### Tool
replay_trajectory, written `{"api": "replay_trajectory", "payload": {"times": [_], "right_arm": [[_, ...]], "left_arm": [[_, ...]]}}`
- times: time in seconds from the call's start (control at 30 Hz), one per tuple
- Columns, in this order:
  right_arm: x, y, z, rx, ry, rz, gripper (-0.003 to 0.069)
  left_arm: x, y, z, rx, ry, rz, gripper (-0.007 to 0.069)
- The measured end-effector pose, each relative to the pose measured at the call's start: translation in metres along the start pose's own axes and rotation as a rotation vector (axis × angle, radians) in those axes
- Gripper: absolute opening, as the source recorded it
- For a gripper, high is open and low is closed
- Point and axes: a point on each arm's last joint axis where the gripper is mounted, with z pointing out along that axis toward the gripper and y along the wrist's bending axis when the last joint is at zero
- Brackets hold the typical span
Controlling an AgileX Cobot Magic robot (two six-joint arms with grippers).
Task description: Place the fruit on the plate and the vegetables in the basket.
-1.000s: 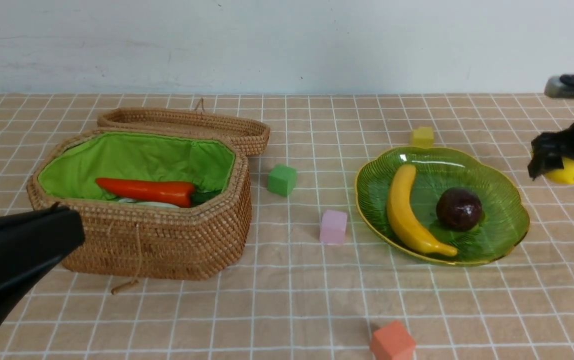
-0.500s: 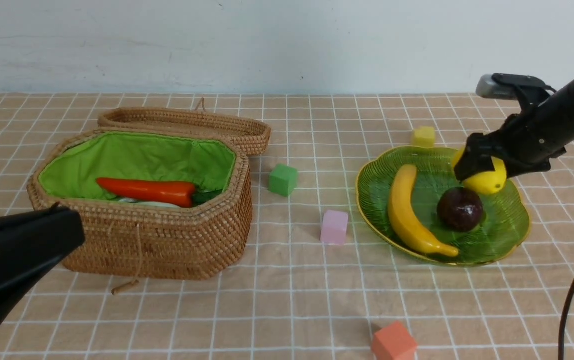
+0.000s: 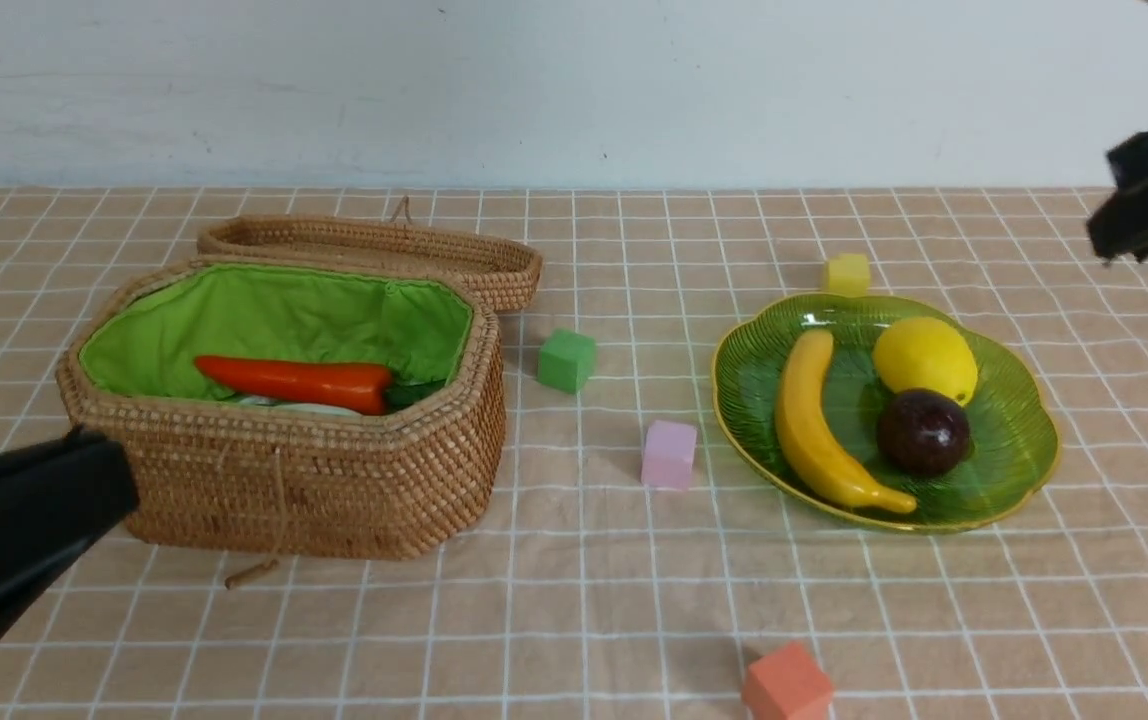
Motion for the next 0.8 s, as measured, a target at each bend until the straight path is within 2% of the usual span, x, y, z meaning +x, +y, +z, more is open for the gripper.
{"api": "replay_trajectory", "payload": {"times": [0.03, 0.07, 0.1, 0.13, 0.2, 0.47, 0.57, 0.7, 0.8], "right_arm": [[0.015, 0.008, -0.013, -0.002, -0.002, -0.003, 0.0117], [0.028, 0.012, -0.018, -0.005, 0.009, 0.000, 0.0094], [0.049, 0.022, -0.036, -0.002, -0.012, -0.001, 0.0066], [0.049, 0.022, -0.036, -0.002, -0.012, -0.001, 0.0066], [0.096, 0.038, -0.057, 0.005, -0.022, 0.022, 0.0029], [0.233, 0.069, -0.106, 0.153, -0.260, 0.116, 0.0020], [0.262, 0.071, -0.106, 0.187, -0.329, 0.152, 0.0020], [0.276, 0.072, -0.097, 0.175, -0.356, 0.186, 0.0020], [0.279, 0.069, -0.087, 0.159, -0.464, 0.203, 0.0024]], "left_arm": [[0.008, 0.000, -0.005, 0.064, -0.013, -0.010, -0.0013], [0.013, 0.001, -0.008, 0.024, -0.032, -0.016, -0.0013], [0.024, 0.001, -0.011, 0.045, -0.049, -0.022, -0.0013], [0.024, 0.001, -0.012, 0.046, -0.054, -0.022, -0.0013], [0.041, 0.001, -0.015, 0.073, -0.074, -0.022, -0.0013], [0.068, 0.004, -0.014, 0.078, -0.032, -0.017, -0.0013], [0.071, 0.006, -0.014, 0.060, -0.004, -0.016, -0.0013], [0.075, 0.008, -0.014, 0.037, 0.028, -0.015, -0.0013], [0.077, 0.009, -0.014, 0.021, 0.051, -0.014, -0.0013]]}}
